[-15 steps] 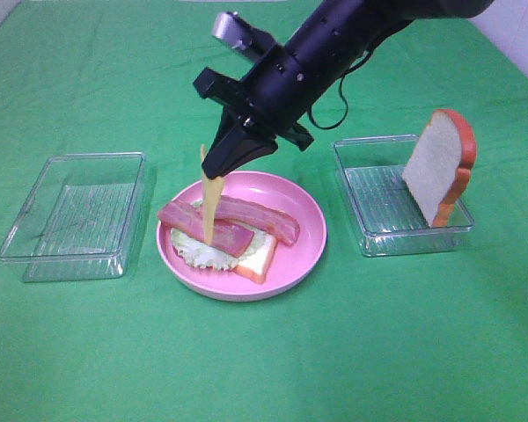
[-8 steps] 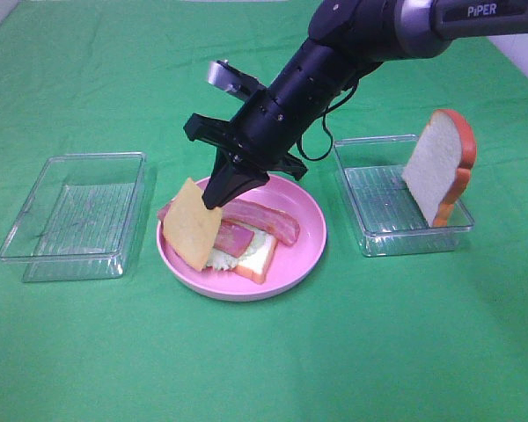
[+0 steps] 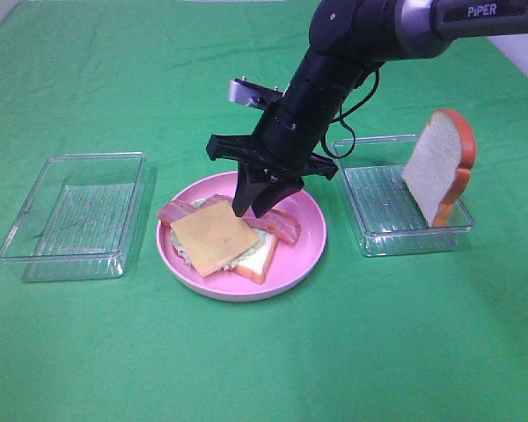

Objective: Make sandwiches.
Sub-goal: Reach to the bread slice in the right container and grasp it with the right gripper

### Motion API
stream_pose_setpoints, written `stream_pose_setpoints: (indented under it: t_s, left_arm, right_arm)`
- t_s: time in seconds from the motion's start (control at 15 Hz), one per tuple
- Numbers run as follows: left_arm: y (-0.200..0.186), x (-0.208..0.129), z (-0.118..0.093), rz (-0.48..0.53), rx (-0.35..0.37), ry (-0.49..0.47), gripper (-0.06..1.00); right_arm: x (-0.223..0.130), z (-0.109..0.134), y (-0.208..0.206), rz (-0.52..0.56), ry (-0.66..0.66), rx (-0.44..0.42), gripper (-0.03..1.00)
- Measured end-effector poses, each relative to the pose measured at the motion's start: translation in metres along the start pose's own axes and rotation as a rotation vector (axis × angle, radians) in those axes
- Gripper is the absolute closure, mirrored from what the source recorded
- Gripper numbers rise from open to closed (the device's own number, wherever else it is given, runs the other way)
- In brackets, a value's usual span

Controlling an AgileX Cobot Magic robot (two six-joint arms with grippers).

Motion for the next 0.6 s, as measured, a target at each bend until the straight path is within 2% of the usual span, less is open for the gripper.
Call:
stream_pose_setpoints:
  t_s: [0.07, 0.13, 0.4, 0.6]
  left_arm:
    - [0.000, 0.000, 0.000, 0.000, 0.000, 0.000, 0.31]
    - [0.000, 0.000, 0.000, 0.000, 0.000, 0.000, 0.31]
    - [0.000, 0.000, 0.000, 0.000, 0.000, 0.000, 0.31]
    - [0.000, 0.000, 0.000, 0.000, 0.000, 0.000, 0.31]
  right_arm:
    - [0.000, 0.000, 0.000, 0.000, 0.000, 0.000, 0.38]
    - [0.000, 0.000, -0.001, -0.002, -0.003, -0.003, 0.32]
    - [0.004, 0.007, -0.029, -0.054, -0.053, -0.043, 0.27]
    - [0.007, 0.014, -0.079, -0.137, -0.124, -0.145, 0.26]
Point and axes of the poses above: a point on each arm's last joint axis where the gripper is mounted, y pointing out along that axis toward the gripper, z along the wrist's bending axis when the last joint is at zero, x = y × z, the point moved 9 cm from there along y, pointing out along that axis toward the gripper, and after that the axes turned 10 degrees about -y, right-handed, at the moved point
